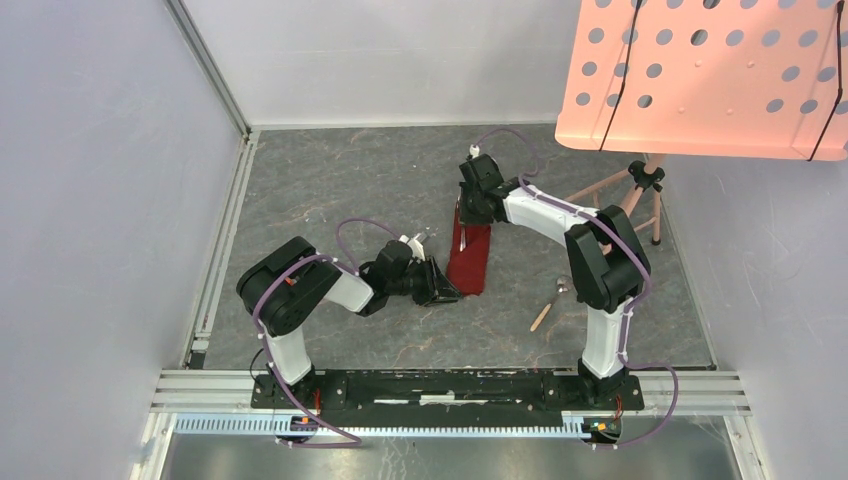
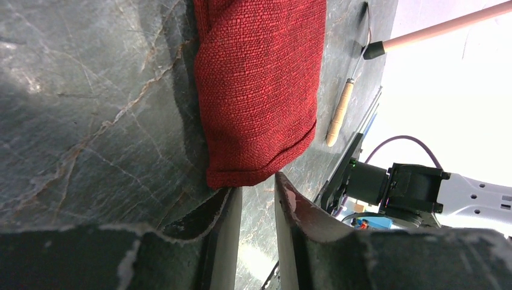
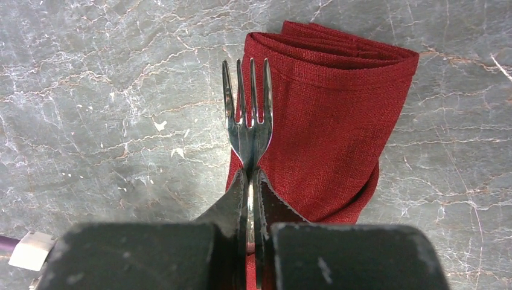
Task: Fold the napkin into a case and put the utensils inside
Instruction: Insert the fork into the folded napkin.
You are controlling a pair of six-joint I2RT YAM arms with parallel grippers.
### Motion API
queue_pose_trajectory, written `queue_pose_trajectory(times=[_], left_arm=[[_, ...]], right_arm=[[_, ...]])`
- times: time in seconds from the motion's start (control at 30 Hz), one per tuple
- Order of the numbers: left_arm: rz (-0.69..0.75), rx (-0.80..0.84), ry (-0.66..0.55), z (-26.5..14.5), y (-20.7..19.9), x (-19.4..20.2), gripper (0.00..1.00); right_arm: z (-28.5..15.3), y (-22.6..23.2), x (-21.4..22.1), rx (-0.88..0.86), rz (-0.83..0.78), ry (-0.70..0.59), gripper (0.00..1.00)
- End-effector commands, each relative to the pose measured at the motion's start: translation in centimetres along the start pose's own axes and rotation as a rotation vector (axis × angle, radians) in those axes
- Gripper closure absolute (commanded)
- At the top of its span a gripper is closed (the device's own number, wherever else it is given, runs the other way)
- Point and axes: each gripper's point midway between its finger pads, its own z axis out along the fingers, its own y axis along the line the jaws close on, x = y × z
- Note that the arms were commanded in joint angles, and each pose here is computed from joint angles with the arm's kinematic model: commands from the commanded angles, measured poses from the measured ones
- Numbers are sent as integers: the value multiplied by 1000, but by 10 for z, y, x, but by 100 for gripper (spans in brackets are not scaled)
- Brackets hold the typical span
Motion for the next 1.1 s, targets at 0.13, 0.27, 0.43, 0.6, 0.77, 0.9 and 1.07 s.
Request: queue_pose_trajectory(times=[0.13, 0.27, 0.43, 0.6, 0.77, 0.9, 1.07], left_arm=[[-24, -13, -42, 2, 6, -4, 67], [-24, -9, -43, 2, 5, -5, 67], [-23, -6, -46, 2, 4, -5, 67], [-25, -1, -46, 1, 3, -5, 67], [-22, 3, -45, 0, 2, -5, 67], [-22, 7, -45, -1, 1, -4, 67], [-9, 5, -50, -4, -1, -5, 67]], right_arm=[[-22, 12, 2, -68, 78, -13, 100], [-24, 12, 12, -76, 103, 8, 100], [-27, 17, 26, -103, 134, 25, 100], [-23, 21, 38, -134, 156, 41, 100], [-20, 22, 44, -155, 174, 42, 98], [-14, 21, 45, -152, 165, 46, 91], [-11, 23, 43, -158, 154, 37, 80]])
